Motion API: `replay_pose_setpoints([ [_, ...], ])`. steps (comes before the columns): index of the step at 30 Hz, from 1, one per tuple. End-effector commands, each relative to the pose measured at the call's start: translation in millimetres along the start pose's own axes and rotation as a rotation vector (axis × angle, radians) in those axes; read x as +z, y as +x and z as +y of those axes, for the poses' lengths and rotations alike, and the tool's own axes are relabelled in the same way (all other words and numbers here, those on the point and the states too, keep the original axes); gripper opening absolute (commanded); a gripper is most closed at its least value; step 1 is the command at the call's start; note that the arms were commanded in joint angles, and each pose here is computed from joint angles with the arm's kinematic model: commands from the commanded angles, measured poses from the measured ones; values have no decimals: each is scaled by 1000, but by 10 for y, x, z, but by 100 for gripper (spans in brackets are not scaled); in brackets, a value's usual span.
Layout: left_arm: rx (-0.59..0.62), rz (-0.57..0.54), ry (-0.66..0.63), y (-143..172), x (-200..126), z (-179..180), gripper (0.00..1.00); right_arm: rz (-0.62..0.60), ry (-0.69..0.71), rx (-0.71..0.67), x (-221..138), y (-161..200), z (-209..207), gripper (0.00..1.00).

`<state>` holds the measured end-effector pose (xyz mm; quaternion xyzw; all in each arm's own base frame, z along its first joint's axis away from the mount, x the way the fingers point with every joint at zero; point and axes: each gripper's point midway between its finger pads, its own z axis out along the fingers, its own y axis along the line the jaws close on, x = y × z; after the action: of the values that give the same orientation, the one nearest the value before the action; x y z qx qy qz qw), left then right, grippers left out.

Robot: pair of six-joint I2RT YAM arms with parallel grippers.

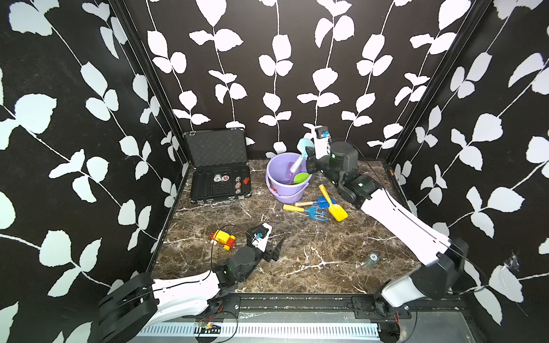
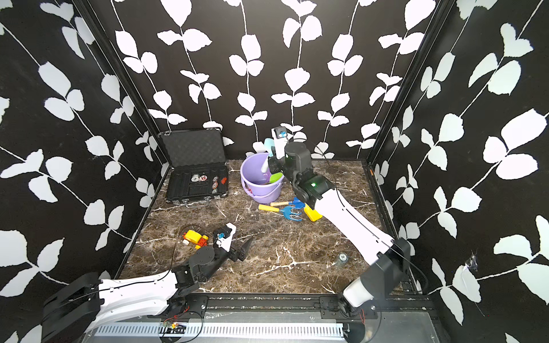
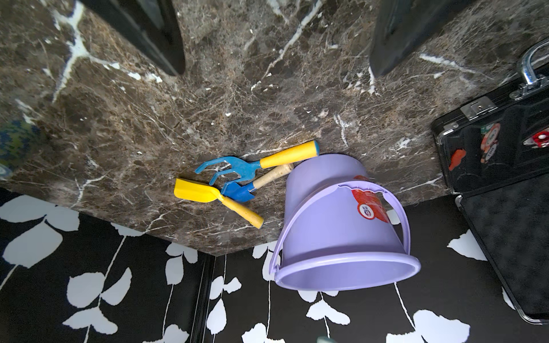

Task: Organize the gardening tools
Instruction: Place the gardening tool in the container.

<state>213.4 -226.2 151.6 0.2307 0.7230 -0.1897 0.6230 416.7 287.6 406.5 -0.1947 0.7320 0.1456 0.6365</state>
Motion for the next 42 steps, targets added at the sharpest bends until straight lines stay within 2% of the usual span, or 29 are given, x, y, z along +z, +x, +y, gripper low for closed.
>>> replay_pose_setpoints([
  [1, 7, 29, -52, 94, -61, 114, 99, -67, 20, -29, 222, -183, -25, 0],
  [9, 1, 35, -98, 87, -138, 225, 99, 9, 33, -40, 877, 283, 27, 0],
  [16, -2, 29, -116, 90, -181, 275, 99, 84, 29, 0, 1243, 752, 4, 0],
  [26, -6, 33, -107, 106, -200, 271, 99, 209, -2, 35, 1493, 1332, -1, 0],
  [35, -41, 14, -121, 36, -219, 299, 99, 303, 11, 40, 1495, 1713, -59, 0],
  [38, -40, 24, -128, 18, -223, 310, 99, 322, 8, 56, 1482, 1770, -76, 6],
  [42, -51, 27, -152, 21, -234, 353, 99, 344, 14, 67, 1467, 1817, -126, 22],
])
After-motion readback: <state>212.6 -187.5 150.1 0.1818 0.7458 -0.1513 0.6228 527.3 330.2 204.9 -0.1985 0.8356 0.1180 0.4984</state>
